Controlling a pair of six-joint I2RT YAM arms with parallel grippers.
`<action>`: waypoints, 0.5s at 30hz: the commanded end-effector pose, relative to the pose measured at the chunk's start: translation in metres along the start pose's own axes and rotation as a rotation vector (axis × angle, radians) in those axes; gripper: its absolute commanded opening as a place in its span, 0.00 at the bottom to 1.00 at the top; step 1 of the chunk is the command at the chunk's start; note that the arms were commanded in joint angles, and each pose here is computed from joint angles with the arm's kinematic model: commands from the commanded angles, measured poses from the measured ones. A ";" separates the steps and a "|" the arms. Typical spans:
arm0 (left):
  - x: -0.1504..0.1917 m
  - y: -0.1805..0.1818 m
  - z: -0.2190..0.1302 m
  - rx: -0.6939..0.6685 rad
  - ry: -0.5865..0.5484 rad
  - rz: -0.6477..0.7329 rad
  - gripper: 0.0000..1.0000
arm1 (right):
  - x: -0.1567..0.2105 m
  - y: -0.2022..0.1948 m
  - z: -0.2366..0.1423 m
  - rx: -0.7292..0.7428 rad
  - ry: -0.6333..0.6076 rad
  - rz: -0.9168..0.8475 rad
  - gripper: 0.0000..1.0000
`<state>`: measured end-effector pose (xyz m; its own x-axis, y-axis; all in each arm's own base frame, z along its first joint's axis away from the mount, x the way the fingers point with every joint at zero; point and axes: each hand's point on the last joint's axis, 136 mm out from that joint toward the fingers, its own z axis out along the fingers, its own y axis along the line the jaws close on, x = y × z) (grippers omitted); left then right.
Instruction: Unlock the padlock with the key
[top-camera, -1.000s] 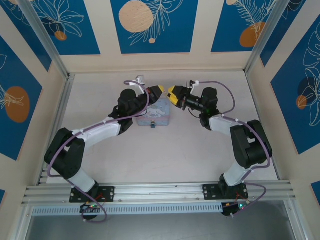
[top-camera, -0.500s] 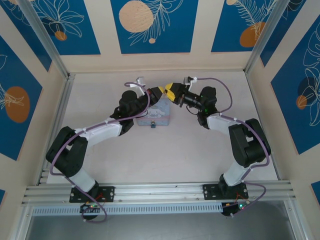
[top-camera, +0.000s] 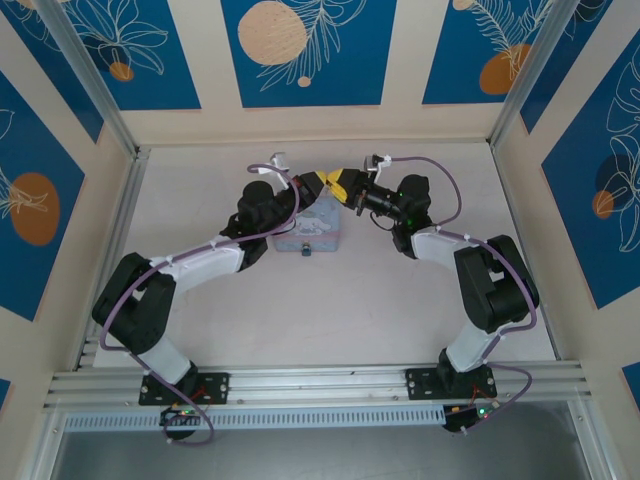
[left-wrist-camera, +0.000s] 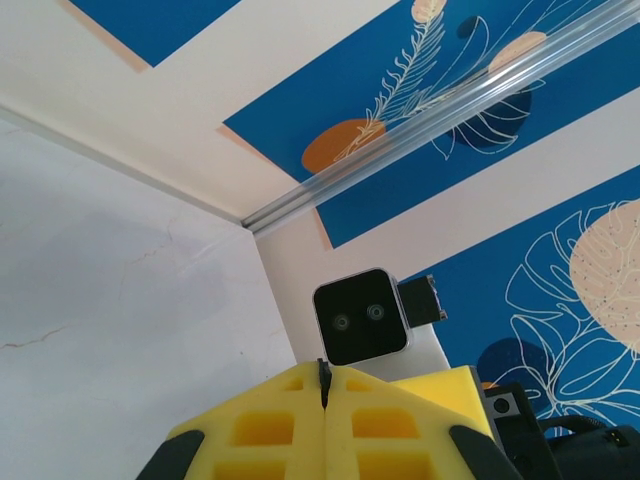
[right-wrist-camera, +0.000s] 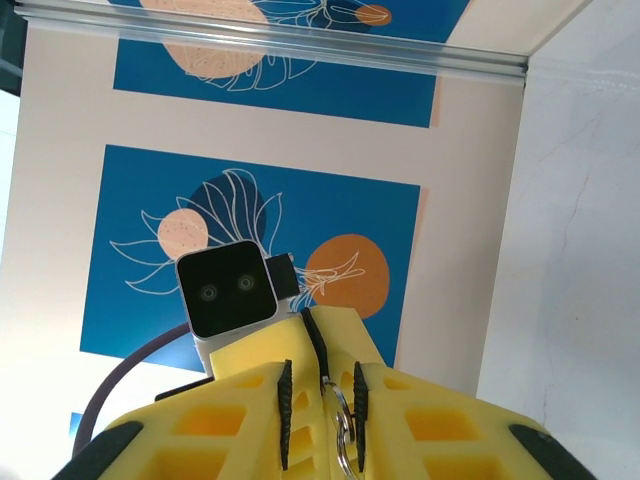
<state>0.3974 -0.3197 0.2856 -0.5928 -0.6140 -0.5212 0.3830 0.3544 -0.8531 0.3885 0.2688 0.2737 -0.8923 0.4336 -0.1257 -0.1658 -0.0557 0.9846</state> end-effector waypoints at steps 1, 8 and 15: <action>-0.005 -0.007 0.001 0.029 -0.034 -0.008 0.00 | 0.003 -0.004 0.002 -0.013 0.003 0.003 0.24; -0.007 -0.006 0.002 0.023 -0.047 -0.014 0.00 | 0.007 -0.008 0.003 -0.015 0.008 0.018 0.23; -0.005 -0.004 0.003 0.020 -0.044 -0.017 0.00 | 0.005 -0.006 0.006 -0.032 0.005 0.021 0.19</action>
<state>0.4000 -0.3183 0.2850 -0.5876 -0.6314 -0.5060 0.3678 0.3485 -0.8621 0.3867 0.2737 0.2666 -0.9012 0.4218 -0.0993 -0.1449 -0.0773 0.9864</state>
